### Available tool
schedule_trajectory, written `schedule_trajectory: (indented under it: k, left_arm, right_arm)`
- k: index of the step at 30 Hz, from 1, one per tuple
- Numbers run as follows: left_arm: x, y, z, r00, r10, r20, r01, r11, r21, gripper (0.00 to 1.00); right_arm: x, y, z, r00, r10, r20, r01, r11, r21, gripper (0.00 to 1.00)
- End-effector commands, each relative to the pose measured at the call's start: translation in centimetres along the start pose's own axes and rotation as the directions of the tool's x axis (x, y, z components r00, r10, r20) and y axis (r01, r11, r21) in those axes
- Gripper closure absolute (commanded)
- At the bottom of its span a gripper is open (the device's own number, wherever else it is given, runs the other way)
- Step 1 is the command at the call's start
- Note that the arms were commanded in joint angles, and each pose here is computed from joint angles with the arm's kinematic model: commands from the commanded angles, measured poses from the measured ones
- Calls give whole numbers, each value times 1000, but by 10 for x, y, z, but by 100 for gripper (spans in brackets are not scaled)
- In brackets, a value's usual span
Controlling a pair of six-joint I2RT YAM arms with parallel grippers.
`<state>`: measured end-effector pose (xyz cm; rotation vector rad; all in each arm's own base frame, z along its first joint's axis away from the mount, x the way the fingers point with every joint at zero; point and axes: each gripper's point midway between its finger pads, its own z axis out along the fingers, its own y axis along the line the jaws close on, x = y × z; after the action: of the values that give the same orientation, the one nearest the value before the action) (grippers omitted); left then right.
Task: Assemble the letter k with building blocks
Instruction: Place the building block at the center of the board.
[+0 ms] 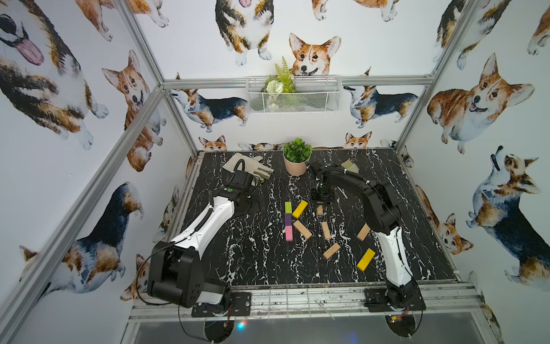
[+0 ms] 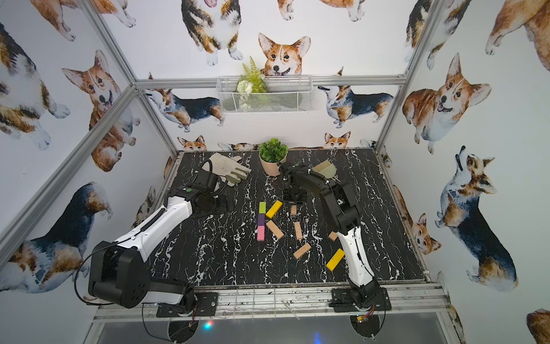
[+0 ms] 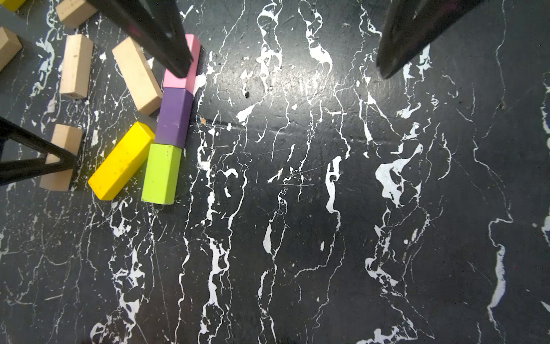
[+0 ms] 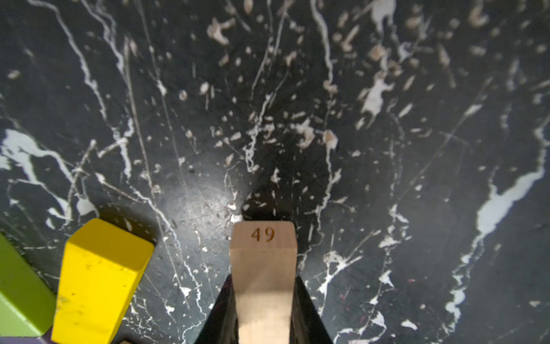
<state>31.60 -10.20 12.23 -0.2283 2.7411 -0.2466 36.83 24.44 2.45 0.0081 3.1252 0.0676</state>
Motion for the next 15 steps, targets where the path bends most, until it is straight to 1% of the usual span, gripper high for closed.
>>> schedule_trajectory:
  k: [1, 6, 10, 12, 13, 15]
  left_arm:
    - [-3, -1, 0, 1000, -3, 10, 2, 1000, 5, 0]
    - [-3, -1, 1, 1000, -4, 8, 4, 1000, 6, 1]
    - [-3, -1, 1, 1000, -5, 8, 5, 1000, 6, 0]
    - [-2, -1, 2, 1000, -6, 6, 6, 1000, 7, 0]
    - [-3, -1, 2, 1000, -6, 6, 6, 1000, 7, 0]
    - [-3, -2, 2, 1000, -4, 7, 4, 1000, 11, 0]
  right_arm:
    - [3, -6, 3, 1000, 4, -18, -4, 1000, 19, 80]
    - [2, -8, 8, 1000, 5, -30, -4, 1000, 20, 78]
    - [2, -8, 9, 999, 6, -34, -5, 1000, 18, 73]
    - [2, -8, 9, 999, 6, -35, -5, 1000, 18, 69]
    - [2, -8, 8, 999, 8, -34, -7, 1000, 17, 64]
    - [2, -8, 6, 999, 10, -30, -10, 1000, 19, 58]
